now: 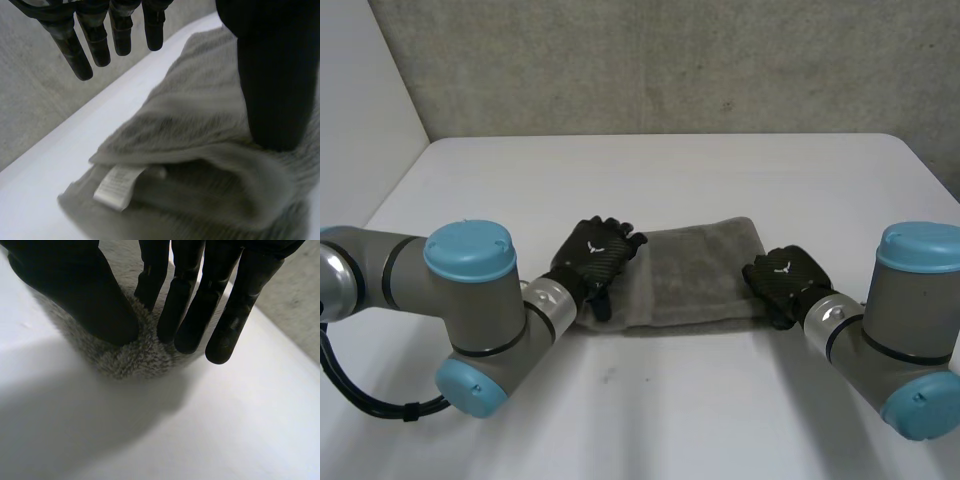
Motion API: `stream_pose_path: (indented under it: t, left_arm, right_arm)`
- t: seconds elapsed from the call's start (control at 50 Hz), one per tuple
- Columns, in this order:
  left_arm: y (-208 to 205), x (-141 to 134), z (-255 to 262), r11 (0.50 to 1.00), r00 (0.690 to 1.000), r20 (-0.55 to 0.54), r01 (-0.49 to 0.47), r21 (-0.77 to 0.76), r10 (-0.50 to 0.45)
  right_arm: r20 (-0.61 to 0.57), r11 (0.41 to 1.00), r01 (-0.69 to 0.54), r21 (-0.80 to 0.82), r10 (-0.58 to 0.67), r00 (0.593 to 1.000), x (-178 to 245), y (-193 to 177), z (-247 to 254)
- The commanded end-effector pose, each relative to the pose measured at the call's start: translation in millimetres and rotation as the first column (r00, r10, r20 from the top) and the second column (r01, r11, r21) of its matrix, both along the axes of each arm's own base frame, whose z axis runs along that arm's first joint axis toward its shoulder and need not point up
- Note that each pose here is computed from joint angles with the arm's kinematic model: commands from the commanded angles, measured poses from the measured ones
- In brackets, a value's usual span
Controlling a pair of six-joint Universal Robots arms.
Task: Fold the towel.
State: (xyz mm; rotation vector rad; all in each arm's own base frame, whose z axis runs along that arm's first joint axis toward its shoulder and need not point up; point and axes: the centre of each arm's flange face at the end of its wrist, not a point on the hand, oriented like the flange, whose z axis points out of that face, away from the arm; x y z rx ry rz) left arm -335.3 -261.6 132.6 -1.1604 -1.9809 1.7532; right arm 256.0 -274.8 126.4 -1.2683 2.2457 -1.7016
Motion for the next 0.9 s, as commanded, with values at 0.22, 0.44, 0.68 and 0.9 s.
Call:
stream_pose_path:
  t: [0.22, 0.44, 0.68, 0.9]
  left_arm:
    - [-6, 37, 50, 0.978, 0.984, -0.012, -0.178, -0.106, 0.178]
    - [-42, 108, 85, 0.888, 0.903, -0.061, -0.429, -0.163, 0.425]
    - [-42, 101, 90, 0.904, 0.907, -0.146, -0.412, -0.112, 0.395]
    - [-14, 35, 82, 0.983, 0.962, -0.218, -0.181, -0.045, 0.167]
  right_arm:
    - [-0.26, 0.834, -0.321, -0.449, 0.222, 0.94, 102, 32, 53]
    - [-0.357, 0.55, -0.735, -0.397, 0.645, 0.676, 175, 123, -7]
    - [-0.152, 0.659, -0.644, -0.389, 0.644, 0.75, 163, 104, 27]
    - [0.541, 0.966, -0.256, 0.022, 0.203, 0.816, 107, 28, 81]
